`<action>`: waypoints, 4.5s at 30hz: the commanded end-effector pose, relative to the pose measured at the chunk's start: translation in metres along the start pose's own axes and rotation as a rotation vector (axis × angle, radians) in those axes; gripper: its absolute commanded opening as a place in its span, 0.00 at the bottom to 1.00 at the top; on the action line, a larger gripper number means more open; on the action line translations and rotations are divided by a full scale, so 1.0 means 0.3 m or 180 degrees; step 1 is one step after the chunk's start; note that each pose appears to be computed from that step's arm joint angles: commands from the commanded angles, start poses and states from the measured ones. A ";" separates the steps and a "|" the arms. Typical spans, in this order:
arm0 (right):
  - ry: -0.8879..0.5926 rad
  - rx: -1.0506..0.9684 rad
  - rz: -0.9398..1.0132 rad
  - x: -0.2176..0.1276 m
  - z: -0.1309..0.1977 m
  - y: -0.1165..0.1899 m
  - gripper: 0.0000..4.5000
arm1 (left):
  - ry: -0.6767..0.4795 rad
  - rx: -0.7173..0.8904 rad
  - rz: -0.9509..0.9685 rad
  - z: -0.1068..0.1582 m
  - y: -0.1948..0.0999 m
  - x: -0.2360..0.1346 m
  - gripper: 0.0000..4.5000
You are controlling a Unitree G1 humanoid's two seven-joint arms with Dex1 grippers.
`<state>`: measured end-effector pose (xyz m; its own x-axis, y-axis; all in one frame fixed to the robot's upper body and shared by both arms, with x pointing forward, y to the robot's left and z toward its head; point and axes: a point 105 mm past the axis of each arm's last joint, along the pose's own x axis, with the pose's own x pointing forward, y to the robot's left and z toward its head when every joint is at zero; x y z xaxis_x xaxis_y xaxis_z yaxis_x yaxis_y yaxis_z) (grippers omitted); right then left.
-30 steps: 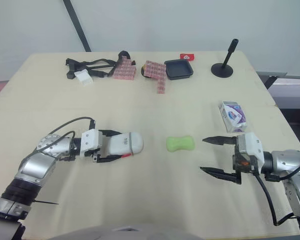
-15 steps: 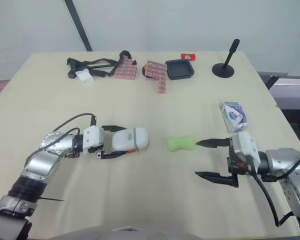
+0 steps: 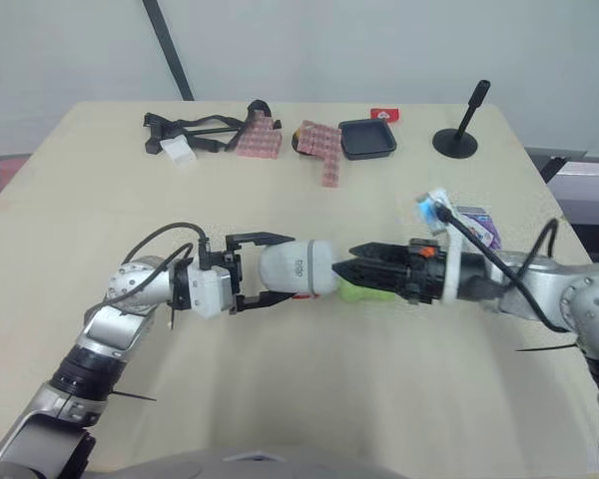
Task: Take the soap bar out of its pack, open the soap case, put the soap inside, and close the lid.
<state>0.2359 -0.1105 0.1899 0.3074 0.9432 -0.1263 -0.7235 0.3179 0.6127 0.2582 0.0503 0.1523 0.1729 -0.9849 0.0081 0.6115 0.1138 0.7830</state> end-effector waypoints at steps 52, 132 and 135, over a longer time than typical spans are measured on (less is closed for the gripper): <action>0.0146 0.0363 0.0130 0.038 -0.029 0.026 0.44 | -0.0110 0.0121 0.0137 0.024 0.026 0.025 0.77; 0.0142 0.0428 -0.2624 -0.323 -0.029 -0.364 0.44 | -0.0006 -0.0148 0.0133 -0.001 0.005 0.029 0.77; 0.0199 0.0360 -0.2737 -0.312 -0.028 -0.391 0.44 | 0.0003 -0.0142 0.0137 -0.001 0.004 0.028 0.77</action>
<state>0.2819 -0.2299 0.1182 0.6596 0.4204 -0.6231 -0.1994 0.8971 0.3942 0.2627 0.0437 0.1465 0.2082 -0.9779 0.0168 0.6530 0.1518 0.7420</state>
